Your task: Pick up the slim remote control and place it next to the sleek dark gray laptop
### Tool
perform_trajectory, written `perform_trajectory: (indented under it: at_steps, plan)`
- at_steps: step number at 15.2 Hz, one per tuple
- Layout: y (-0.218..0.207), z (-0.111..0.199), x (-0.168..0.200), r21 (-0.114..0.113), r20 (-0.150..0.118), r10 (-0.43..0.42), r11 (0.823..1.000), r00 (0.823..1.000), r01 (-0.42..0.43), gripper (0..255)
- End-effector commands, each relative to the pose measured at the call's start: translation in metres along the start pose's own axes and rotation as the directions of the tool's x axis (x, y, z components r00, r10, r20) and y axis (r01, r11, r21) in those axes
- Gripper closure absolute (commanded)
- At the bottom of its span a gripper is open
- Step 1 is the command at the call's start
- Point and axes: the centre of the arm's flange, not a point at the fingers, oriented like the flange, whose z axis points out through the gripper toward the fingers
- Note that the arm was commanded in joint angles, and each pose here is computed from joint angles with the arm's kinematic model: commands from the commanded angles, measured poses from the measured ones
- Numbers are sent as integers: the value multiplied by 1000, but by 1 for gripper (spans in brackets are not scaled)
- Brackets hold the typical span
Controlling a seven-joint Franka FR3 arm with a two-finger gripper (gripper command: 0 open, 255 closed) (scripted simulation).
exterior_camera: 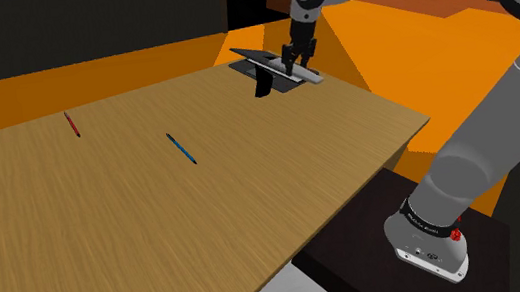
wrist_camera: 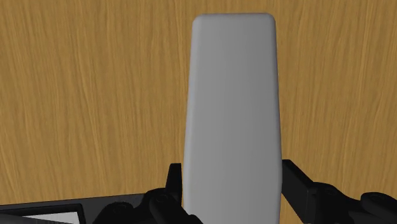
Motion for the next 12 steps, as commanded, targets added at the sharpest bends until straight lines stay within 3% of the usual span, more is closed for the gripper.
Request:
perform_trajectory:
  at_steps: [1,12]
  plan:
    - [25,-2,3,0,0,-2,1000,1000,2,255]
    - [168,-4,26,0,0,-2,1000,1000,2,255]
